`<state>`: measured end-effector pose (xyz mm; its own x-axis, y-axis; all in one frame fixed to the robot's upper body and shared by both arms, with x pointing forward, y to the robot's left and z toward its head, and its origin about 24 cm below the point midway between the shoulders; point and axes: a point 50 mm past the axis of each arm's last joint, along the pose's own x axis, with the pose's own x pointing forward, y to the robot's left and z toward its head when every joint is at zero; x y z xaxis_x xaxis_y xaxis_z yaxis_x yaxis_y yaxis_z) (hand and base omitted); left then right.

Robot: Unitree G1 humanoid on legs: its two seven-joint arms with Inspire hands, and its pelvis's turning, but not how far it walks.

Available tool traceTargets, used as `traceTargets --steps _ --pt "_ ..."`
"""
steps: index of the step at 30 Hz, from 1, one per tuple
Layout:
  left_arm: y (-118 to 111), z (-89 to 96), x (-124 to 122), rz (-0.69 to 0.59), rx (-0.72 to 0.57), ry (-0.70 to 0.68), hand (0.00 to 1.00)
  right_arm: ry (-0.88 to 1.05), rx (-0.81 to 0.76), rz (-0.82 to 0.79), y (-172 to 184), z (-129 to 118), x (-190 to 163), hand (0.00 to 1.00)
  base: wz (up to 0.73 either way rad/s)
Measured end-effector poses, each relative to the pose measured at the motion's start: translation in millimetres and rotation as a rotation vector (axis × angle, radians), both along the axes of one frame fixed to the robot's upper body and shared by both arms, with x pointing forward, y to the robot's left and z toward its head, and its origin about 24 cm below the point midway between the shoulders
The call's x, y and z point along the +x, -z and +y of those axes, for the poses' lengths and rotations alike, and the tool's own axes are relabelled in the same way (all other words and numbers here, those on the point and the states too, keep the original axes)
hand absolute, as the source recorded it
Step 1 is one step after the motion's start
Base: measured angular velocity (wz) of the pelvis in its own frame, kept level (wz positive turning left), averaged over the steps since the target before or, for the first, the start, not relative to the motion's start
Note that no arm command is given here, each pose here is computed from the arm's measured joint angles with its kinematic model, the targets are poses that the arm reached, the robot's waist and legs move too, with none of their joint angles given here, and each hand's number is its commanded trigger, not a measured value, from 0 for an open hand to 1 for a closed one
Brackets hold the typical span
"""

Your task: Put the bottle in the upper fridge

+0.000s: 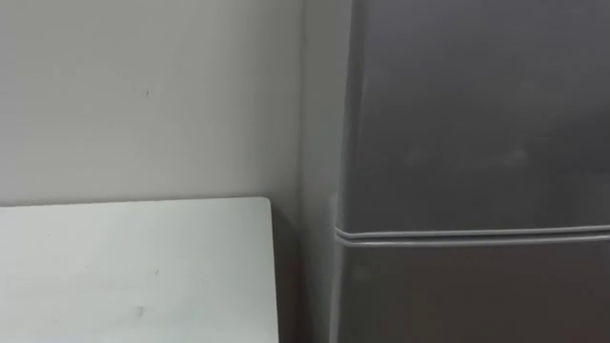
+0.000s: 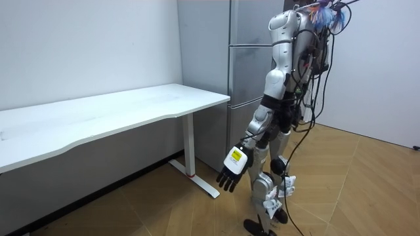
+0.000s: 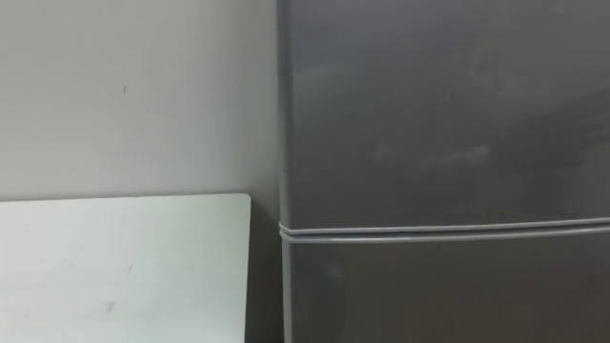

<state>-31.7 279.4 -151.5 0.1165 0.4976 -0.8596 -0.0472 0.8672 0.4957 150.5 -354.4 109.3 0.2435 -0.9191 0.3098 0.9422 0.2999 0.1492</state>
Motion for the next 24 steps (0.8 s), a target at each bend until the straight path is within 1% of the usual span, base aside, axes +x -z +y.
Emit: traceTargets --steps 6,9,11,13,22,24 --pt "1 -2.2 0 -0.004 -0.006 -0.005 0.00 0.052 0.146 0.109 42 0 -7 0.00 -0.07" --pt "5 -13.1 2 0.007 -0.036 0.010 0.00 0.073 0.255 0.214 77 4 -12 0.00 -0.01" --pt "6 -18.6 1 0.008 -0.050 0.004 0.00 0.086 0.289 0.242 86 6 -15 0.00 0.00" --pt "6 -18.8 1 0.009 -0.050 0.005 0.00 0.094 0.305 0.276 94 9 -17 0.00 0.00" --pt "6 -17.9 3 -0.003 -0.043 0.007 0.00 0.076 0.431 0.592 159 24 -48 0.00 0.02" --pt "6 -18.2 3 -0.003 -0.044 0.005 0.00 0.077 0.483 0.717 182 31 -64 0.00 0.00"
